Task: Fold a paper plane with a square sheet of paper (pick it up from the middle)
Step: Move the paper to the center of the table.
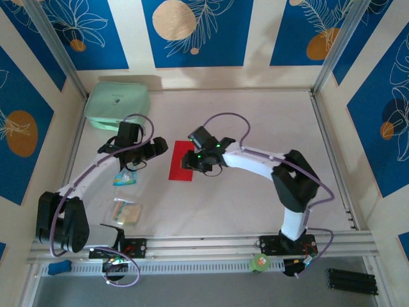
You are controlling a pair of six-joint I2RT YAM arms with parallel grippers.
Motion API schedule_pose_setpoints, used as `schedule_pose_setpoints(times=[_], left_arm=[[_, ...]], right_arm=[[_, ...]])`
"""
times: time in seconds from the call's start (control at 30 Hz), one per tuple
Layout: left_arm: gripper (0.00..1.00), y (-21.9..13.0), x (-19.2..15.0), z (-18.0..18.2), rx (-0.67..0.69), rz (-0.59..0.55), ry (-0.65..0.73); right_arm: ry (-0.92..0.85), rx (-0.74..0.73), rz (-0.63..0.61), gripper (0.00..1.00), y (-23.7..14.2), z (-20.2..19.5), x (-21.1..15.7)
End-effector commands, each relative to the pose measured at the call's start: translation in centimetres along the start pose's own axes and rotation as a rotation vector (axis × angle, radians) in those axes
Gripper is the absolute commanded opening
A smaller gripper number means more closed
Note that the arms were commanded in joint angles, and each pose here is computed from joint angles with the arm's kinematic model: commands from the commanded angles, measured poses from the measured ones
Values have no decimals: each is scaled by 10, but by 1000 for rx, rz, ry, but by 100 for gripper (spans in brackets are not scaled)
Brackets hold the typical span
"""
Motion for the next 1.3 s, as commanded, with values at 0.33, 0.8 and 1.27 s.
schedule_pose_setpoints(times=[0.33, 0.8, 1.27], left_arm=[[99, 9, 12, 15, -20, -11, -3], [99, 36, 3, 8, -219, 78, -72], [99, 38, -44, 6, -247, 259, -139]], right_arm=[[86, -42, 60, 35, 58, 1, 25], [3, -78, 195, 32, 69, -58, 12], [-189, 77, 46, 31, 5, -53, 9]])
Point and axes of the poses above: each hand's point on the last joint's axis, 136 mm out from that joint toward the fingers, its own y axis out along the fingers, its own z axis along the line the jaws close on, x = y × z, the point moved 9 cm from there along -y, back along the fingers, and after that the axes turned 1 degree about y, right-handed, at the moved point
